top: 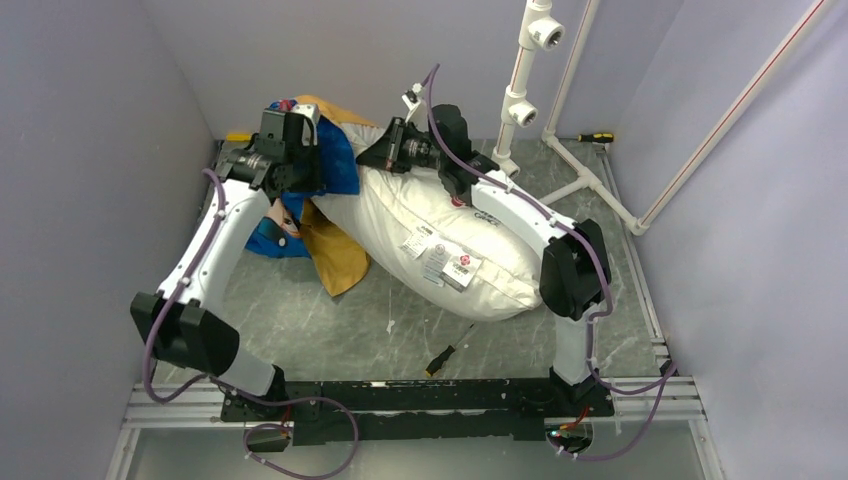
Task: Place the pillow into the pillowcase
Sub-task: Stuff the pillow into the pillowcase.
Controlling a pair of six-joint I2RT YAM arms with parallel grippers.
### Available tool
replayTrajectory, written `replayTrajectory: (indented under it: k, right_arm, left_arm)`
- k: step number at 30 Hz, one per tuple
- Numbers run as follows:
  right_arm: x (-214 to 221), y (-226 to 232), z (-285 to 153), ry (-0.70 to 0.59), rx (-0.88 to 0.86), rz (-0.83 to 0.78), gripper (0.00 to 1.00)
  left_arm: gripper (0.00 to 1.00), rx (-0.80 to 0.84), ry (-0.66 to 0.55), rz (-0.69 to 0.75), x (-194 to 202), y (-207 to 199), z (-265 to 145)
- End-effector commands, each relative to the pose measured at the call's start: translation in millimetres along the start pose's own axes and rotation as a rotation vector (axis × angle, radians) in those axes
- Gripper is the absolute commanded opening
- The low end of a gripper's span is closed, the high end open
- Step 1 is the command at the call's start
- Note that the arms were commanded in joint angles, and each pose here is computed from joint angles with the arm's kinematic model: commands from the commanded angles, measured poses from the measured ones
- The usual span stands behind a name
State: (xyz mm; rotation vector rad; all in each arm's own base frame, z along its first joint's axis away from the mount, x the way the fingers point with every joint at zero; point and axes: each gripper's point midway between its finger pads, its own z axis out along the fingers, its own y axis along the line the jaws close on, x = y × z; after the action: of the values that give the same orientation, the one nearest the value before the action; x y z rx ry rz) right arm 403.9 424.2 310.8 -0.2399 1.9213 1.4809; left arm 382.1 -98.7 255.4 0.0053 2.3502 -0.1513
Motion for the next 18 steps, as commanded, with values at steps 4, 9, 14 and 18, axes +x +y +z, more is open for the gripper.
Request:
replayTrajectory:
  k: [4, 9, 14, 18]
  right_arm:
    - [-71.6, 58.8, -15.2, -0.160, -0.140, -0.105, 0.00]
    - [-92.0, 89.0, -18.5, -0.190, -0.215, -0.128, 0.00]
    - [-102.1, 110.0, -26.0, -0.217, -0.265, -0.120, 0.00]
    - [-105.0, 113.4, -30.2, -0.240, -0.268, -0.094, 0.00]
  left_arm:
    - [0.00, 0.303, -0.392, 0.027, -69.6, -44.1, -123.7]
    - [0.00, 0.734, -0.358, 0.009, -66.2, -110.8, -195.5]
    - [0.00, 0.972, -0.400, 0.045, -85.2, -146.9, -252.0]
    - [0.00, 1.098, -0.316, 0.021, -90.1, -171.1, -259.1]
